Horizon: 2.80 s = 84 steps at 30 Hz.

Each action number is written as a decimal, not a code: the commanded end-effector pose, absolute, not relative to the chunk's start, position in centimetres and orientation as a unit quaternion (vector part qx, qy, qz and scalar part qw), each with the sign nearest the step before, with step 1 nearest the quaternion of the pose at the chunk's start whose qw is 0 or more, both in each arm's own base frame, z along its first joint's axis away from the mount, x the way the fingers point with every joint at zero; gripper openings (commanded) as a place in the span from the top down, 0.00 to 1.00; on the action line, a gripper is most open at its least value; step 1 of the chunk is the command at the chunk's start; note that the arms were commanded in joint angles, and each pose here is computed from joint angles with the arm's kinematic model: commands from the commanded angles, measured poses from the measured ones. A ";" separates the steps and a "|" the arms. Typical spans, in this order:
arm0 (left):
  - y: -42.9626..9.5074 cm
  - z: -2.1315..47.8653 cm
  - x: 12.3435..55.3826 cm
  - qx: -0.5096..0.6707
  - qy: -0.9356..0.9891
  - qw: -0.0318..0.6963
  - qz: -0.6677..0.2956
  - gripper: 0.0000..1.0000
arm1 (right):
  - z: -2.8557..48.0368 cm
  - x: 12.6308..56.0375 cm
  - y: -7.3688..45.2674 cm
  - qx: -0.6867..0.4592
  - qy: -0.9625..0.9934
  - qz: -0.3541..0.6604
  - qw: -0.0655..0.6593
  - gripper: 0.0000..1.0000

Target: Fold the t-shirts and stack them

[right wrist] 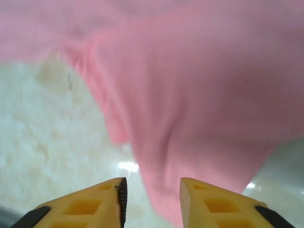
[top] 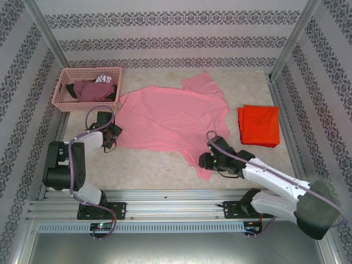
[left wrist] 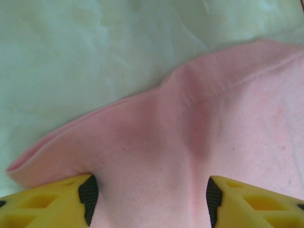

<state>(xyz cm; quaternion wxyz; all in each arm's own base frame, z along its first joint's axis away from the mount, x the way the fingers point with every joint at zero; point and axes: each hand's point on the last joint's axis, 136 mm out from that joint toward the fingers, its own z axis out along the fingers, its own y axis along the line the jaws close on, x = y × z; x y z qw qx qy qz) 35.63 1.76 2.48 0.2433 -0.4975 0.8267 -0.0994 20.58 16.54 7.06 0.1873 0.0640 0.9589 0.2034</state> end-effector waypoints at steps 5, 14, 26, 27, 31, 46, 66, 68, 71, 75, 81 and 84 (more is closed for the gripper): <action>1.4 -1.1 35.0 -0.521 0.825 0.190 -0.105 0.67 | 8.9 27.0 13.5 0.118 0.941 0.196 0.248 0.63; 1.1 -0.1 33.1 -0.517 0.829 0.184 -0.107 0.98 | 6.1 35.0 10.8 0.165 0.945 0.155 0.236 0.60; -0.4 0.9 26.2 -0.512 0.838 0.165 -0.090 0.97 | 2.3 42.7 9.1 0.187 0.957 0.113 0.190 0.60; -0.4 1.0 25.9 -0.516 0.835 0.167 -0.091 0.97 | 2.2 43.4 8.8 0.190 0.957 0.112 0.189 0.60; -0.5 1.4 24.8 -0.523 0.830 0.171 -0.095 0.94 | 2.4 45.9 8.6 0.185 0.954 0.138 0.190 0.58; 1.6 3.8 24.3 -0.503 0.836 0.207 -0.079 0.14 | 10.2 31.6 17.5 0.002 0.957 0.149 0.250 0.53; 2.8 4.2 24.7 -0.470 0.853 0.212 -0.079 0.00 | 3.0 20.6 23.4 -0.037 0.981 0.128 0.138 0.59; 2.8 4.1 24.7 -0.468 0.854 0.212 -0.081 0.00 | 2.0 20.5 23.2 -0.037 0.983 0.121 0.132 0.59; 2.6 4.2 24.8 -0.464 0.855 0.214 -0.085 0.00 | 1.2 19.8 23.6 -0.048 0.984 0.119 0.120 0.58; 2.5 4.5 24.7 -0.460 0.856 0.220 -0.089 0.00 | 1.0 17.9 24.5 -0.086 0.984 0.112 0.103 0.59; 2.4 4.4 24.2 -0.454 0.858 0.224 -0.092 0.00 | 1.8 14.2 26.2 -0.141 0.978 0.122 0.091 0.61; 2.3 4.3 23.8 -0.452 0.859 0.222 -0.093 0.00 | 3.0 13.2 27.4 -0.166 0.971 0.137 0.099 0.61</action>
